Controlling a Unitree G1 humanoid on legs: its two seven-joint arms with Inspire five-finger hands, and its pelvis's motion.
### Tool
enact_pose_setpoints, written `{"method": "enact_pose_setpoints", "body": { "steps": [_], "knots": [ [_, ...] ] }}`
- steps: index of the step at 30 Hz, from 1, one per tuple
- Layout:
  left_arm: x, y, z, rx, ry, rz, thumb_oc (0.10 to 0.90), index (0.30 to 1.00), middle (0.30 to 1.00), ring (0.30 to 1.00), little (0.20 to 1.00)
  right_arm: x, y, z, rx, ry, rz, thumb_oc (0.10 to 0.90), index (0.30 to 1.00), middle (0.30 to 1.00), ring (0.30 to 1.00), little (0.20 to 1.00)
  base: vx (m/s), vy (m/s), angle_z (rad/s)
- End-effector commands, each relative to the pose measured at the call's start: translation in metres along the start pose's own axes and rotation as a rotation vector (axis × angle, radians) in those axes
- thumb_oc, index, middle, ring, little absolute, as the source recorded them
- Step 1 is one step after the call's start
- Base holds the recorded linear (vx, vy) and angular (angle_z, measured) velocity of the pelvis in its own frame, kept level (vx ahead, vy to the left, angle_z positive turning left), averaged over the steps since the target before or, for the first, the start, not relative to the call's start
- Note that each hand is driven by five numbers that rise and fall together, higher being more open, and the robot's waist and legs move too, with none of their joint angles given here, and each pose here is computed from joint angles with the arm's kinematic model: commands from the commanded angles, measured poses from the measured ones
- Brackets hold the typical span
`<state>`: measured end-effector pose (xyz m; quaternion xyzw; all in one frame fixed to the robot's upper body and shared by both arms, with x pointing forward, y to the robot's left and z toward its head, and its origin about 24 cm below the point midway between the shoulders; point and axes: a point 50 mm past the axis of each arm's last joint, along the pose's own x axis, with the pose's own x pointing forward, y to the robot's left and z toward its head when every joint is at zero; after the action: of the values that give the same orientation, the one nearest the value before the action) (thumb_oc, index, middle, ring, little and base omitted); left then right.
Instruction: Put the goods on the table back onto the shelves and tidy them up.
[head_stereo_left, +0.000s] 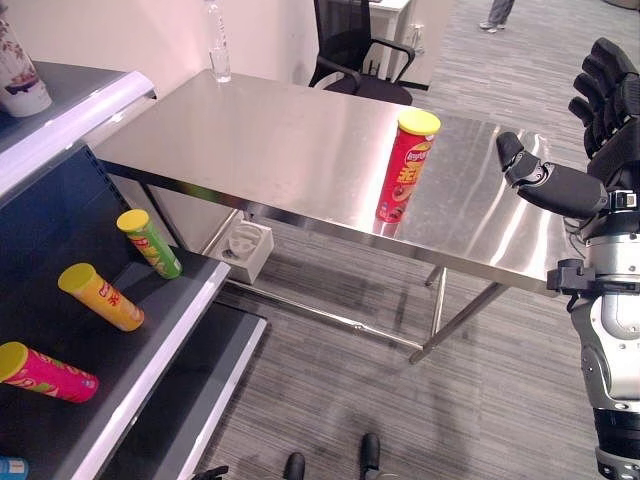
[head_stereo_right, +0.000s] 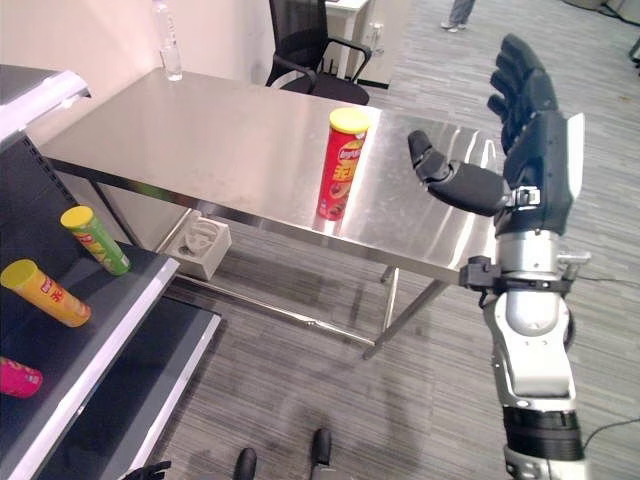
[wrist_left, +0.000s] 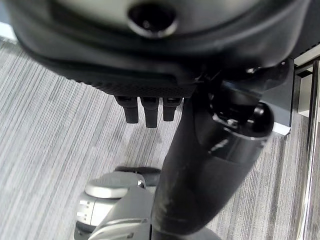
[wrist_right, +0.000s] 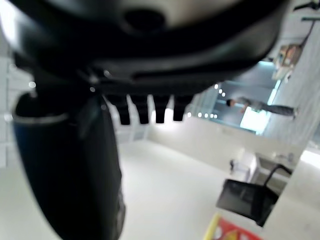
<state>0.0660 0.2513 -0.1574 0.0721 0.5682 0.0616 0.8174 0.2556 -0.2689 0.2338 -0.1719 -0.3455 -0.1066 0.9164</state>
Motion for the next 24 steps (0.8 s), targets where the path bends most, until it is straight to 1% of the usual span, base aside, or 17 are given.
{"method": "enact_pose_setpoints", "body": {
  "steps": [1, 7, 12, 16, 22, 23, 24],
  "knots": [
    [0.002, 0.001, 0.016, 0.081, -0.046, -0.021, 0.800, 0.900, 0.900, 0.900, 0.900, 0.026, -0.023, 0.046, -0.036, -0.251, -0.070, 0.800, 0.900, 0.900, 0.900, 0.900, 0.11, -0.073, 0.04],
    [0.002, -0.002, 0.011, 0.097, -0.029, -0.035, 0.800, 0.900, 0.900, 0.900, 0.900, 0.026, -0.021, 0.027, -0.018, -0.152, -0.035, 0.800, 0.900, 0.900, 0.900, 0.900, 0.07, -0.044, 0.02],
    [0.001, -0.003, 0.007, 0.113, -0.012, -0.042, 0.800, 0.900, 0.900, 0.900, 0.900, 0.026, -0.008, 0.000, -0.025, -0.020, 0.042, 0.800, 0.900, 0.900, 0.900, 0.900, 0.00, 0.000, 0.00],
    [0.002, -0.004, 0.007, 0.129, -0.010, -0.044, 0.800, 0.900, 0.900, 0.900, 0.900, 0.027, 0.000, -0.013, -0.016, 0.037, 0.067, 0.800, 0.900, 0.900, 0.900, 0.900, 0.00, 0.003, -0.02],
    [0.003, 0.001, 0.015, 0.131, -0.018, -0.016, 0.800, 0.900, 0.900, 0.900, 0.900, 0.028, 0.004, -0.021, 0.054, 0.062, 0.032, 0.800, 0.900, 0.900, 0.900, 0.900, -0.01, -0.002, -0.01],
    [0.003, 0.010, 0.017, 0.089, -0.016, 0.021, 0.800, 0.900, 0.900, 0.900, 0.900, 0.035, 0.007, -0.017, 0.101, 0.043, 0.016, 0.800, 0.900, 0.900, 0.900, 0.900, -0.02, -0.014, -0.05],
    [0.003, 0.010, 0.017, 0.088, -0.016, 0.022, 0.800, 0.900, 0.900, 0.900, 0.900, 0.035, 0.008, -0.017, 0.102, 0.042, 0.017, 0.800, 0.900, 0.900, 0.900, 0.900, -0.03, -0.034, -0.13]
  ]
}}
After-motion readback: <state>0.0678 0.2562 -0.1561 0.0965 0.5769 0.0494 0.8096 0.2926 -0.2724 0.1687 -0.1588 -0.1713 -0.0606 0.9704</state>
